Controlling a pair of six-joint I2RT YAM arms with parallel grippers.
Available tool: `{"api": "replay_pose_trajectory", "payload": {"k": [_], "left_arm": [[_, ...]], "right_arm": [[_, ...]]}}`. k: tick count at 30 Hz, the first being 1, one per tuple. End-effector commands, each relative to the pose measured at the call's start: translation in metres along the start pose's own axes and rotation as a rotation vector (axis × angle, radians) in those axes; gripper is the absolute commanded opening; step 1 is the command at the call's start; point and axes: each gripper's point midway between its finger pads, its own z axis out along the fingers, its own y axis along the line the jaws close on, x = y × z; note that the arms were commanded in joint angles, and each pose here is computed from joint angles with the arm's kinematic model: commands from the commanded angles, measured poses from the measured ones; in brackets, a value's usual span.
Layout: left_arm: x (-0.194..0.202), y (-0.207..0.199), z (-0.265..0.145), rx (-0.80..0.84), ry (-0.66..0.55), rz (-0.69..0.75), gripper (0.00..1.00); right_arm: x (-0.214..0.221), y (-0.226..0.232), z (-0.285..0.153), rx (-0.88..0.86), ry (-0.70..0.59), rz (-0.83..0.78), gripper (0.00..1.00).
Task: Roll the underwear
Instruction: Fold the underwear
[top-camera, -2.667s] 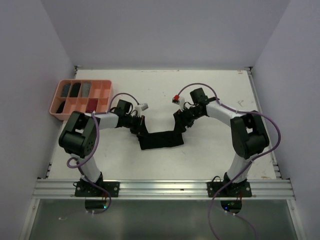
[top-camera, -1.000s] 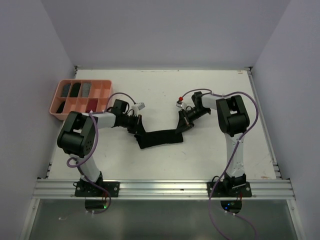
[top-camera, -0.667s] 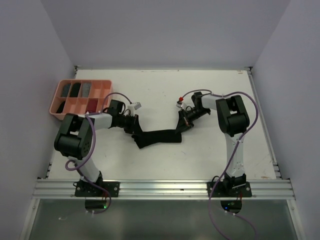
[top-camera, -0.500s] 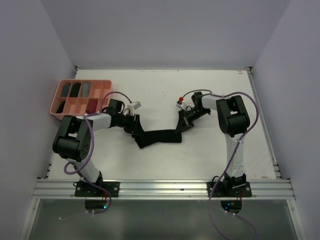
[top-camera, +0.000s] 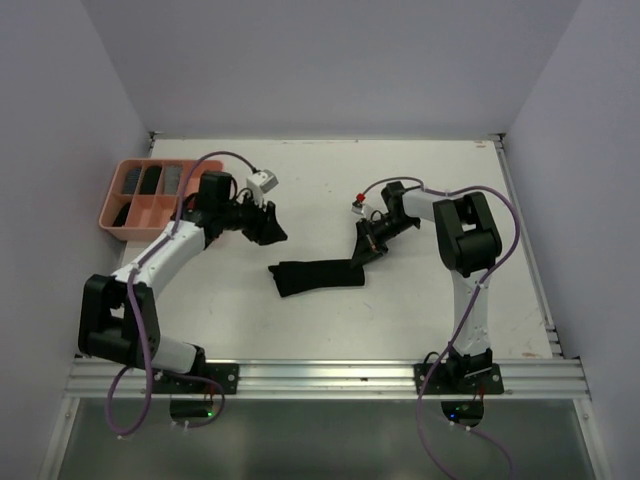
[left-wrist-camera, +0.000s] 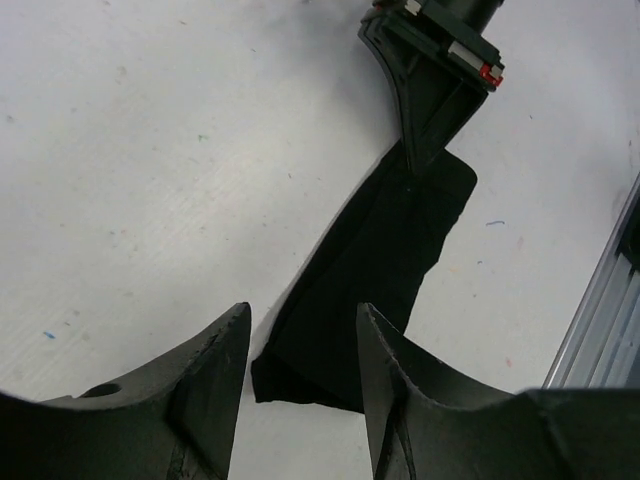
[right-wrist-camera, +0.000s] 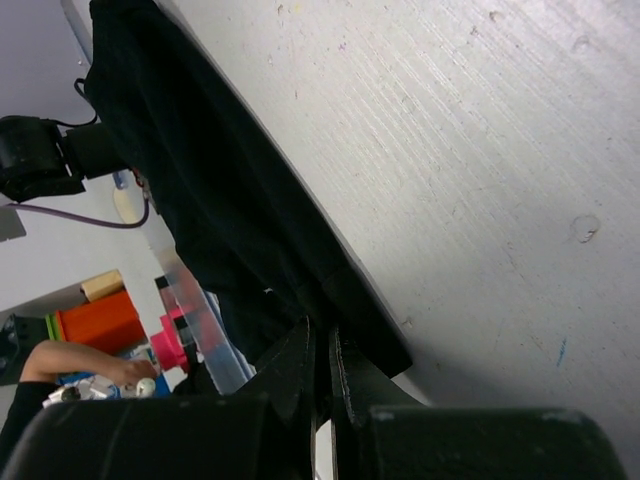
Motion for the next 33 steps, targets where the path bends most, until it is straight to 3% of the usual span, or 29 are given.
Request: {"api": "replay_pose_trajectory", "payload": {"k": [1,7,9,15,21,25,31,33], "left_arm": [[0.047,-0.022,0.007,0.061,0.142,-0.033,0.50],[0.069,-0.058,0.028,0.247,0.188,-0.072,0.48],[0.087,-0.057,0.040,0.257,0.232,-0.146,0.47],[0.151,-0.025,0.061,0.156,0.413,-0.267,0.42],[0.150,-0.010,0.071,0.110,0.422,-0.259,0.41],[0.157,-0.001,0.073,0.078,0.448,-0.244,0.41],[0.146,0.010,0.076,0.044,0.439,-0.194,0.42],[0.142,0.012,0.077,0.042,0.435,-0.189,0.42]], "right_arm": [[-0.006,-0.011,-0.005,0.109,-0.019,-0.044,0.01],[-0.015,-0.014,-0.007,0.139,-0.029,-0.043,0.01],[-0.015,-0.016,-0.007,0.140,-0.024,-0.035,0.04],[-0.036,-0.004,-0.032,0.222,-0.050,-0.111,0.37],[-0.060,0.018,-0.077,0.360,-0.100,-0.220,0.51],[-0.057,0.025,-0.087,0.374,-0.106,-0.266,0.50],[-0.022,0.073,-0.062,0.166,-0.078,-0.238,0.22],[-0.004,0.079,-0.053,0.129,-0.062,-0.230,0.22]]}}
